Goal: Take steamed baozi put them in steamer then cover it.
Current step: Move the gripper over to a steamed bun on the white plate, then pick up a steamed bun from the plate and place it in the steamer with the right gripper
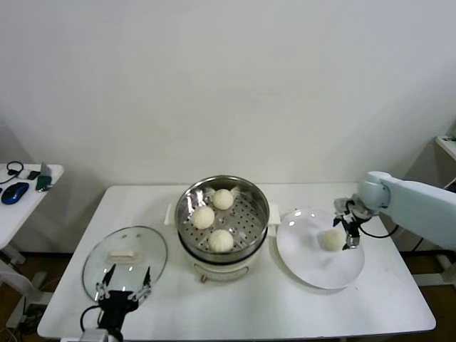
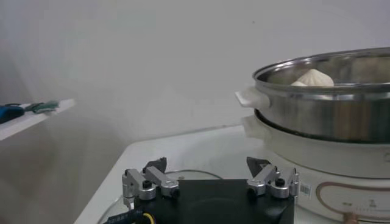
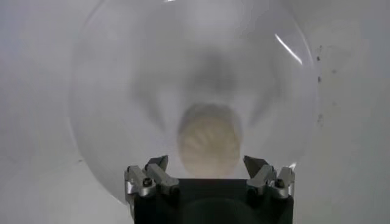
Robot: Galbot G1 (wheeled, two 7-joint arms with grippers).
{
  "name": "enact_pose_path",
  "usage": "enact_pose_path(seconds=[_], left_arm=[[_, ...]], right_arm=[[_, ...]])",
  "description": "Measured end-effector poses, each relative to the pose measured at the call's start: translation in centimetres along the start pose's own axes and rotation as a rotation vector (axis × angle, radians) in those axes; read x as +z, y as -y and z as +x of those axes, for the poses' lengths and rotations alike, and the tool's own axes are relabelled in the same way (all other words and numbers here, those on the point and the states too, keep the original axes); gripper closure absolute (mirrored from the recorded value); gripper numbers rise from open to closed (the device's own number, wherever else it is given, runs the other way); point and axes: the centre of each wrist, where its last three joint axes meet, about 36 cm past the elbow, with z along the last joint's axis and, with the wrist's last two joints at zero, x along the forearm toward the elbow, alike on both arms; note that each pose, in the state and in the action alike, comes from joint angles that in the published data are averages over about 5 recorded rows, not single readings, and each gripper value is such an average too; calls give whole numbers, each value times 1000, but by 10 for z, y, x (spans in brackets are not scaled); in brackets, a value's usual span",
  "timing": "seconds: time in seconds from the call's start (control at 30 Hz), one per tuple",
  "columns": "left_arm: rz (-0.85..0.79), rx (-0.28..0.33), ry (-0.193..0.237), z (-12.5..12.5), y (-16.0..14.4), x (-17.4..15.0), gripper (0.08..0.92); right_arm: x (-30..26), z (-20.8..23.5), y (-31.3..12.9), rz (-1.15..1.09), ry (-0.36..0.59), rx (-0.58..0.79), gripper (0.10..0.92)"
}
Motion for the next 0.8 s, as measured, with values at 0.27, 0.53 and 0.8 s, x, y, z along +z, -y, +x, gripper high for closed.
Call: enact_pose_path(seconds=[0.27,0.53,0.8], left_arm=[[0,3,1,-1,1,0,177],[-1,3,2,-1,2,-1,177],[-2,4,7,-1,2,-3,177]], right_arm=[[-2,-16,0,-17,-1,-6,214],[-2,-20,1,-32,9,-7,303],[-2,1,8,-35,33,6,326]])
